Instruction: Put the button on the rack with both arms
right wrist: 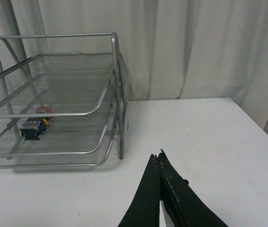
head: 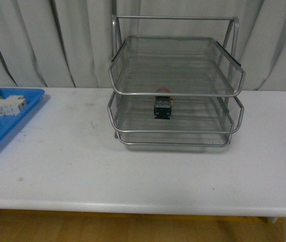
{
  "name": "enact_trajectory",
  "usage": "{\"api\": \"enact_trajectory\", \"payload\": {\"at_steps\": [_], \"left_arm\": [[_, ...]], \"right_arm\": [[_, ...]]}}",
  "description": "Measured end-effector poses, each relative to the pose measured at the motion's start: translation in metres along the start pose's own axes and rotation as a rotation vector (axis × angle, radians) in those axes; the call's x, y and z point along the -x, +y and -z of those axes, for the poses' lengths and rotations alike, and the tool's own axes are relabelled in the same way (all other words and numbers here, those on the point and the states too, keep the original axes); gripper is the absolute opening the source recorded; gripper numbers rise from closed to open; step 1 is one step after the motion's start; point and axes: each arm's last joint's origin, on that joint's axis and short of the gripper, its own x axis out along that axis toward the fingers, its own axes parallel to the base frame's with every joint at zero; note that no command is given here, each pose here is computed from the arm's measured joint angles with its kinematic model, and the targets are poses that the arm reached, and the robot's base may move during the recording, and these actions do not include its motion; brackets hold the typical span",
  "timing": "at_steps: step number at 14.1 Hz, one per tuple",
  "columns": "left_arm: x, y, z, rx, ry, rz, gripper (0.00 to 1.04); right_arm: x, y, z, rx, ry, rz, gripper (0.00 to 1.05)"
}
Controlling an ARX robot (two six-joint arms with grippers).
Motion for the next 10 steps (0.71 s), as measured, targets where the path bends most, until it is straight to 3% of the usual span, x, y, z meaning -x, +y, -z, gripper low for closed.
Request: {"api": "enact_trajectory", "payload": {"at_steps": [2, 10], "left_arm": [[0.000, 0.000, 0.000, 0.000, 0.000, 0.000, 0.98], [0.000, 0.000, 0.000, 0.000, 0.000, 0.000, 0.98]], "right_arm": [[0.008, -0.011, 0.002, 0.000, 0.014, 0.004, 0.02], [0.031, -0.012, -0.005, 0.000, -0.015, -0.004, 0.02]]}}
